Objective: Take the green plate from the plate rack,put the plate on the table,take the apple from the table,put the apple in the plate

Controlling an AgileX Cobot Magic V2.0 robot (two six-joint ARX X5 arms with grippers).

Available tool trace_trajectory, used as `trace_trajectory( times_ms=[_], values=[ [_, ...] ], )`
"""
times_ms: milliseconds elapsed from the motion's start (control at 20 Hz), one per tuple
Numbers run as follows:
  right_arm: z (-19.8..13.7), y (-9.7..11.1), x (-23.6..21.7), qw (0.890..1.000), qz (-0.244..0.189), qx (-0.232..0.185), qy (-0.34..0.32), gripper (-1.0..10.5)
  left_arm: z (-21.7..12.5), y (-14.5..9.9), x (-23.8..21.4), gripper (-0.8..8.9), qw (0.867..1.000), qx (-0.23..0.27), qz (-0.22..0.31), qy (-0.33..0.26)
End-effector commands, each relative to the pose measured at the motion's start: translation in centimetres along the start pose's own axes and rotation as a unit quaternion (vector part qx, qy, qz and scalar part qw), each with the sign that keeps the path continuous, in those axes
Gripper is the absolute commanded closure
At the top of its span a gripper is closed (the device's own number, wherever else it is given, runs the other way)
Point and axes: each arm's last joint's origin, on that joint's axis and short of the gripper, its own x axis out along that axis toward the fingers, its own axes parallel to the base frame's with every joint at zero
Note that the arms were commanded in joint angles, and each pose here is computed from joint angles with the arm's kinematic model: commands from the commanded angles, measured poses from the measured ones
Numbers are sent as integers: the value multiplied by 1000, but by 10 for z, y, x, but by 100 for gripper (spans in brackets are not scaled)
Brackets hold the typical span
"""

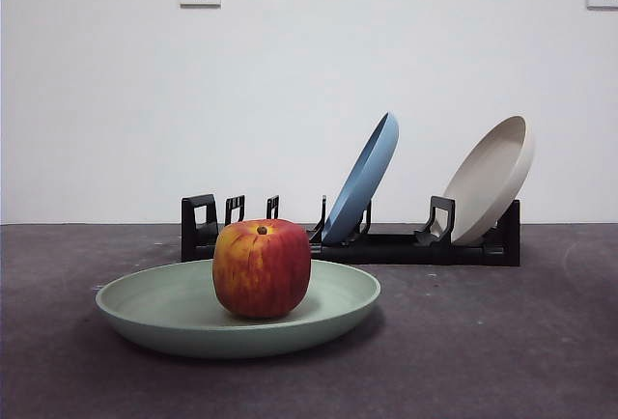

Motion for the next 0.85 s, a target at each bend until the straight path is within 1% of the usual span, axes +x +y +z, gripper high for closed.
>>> trace_trajectory(
  times_ms=[50,100,150,350,850],
  values=[
    [-3,0,0,1000,1,3,4,823,-4,0,1,801,1000,0,0,17],
    [-3,0,0,1000,1,3,4,919,-4,0,1,833,1000,1,0,20],
    [-3,0,0,1000,1,3,4,965,-5,0,1,822,1000,2,-3,23],
    [-3,0,0,1000,0,3,4,953,-6,0,1,822,999,2,-13,29],
    [-4,0,-1,1000,-1,3,4,946,-6,0,1,816,1000,3,-4,29]
  ],
)
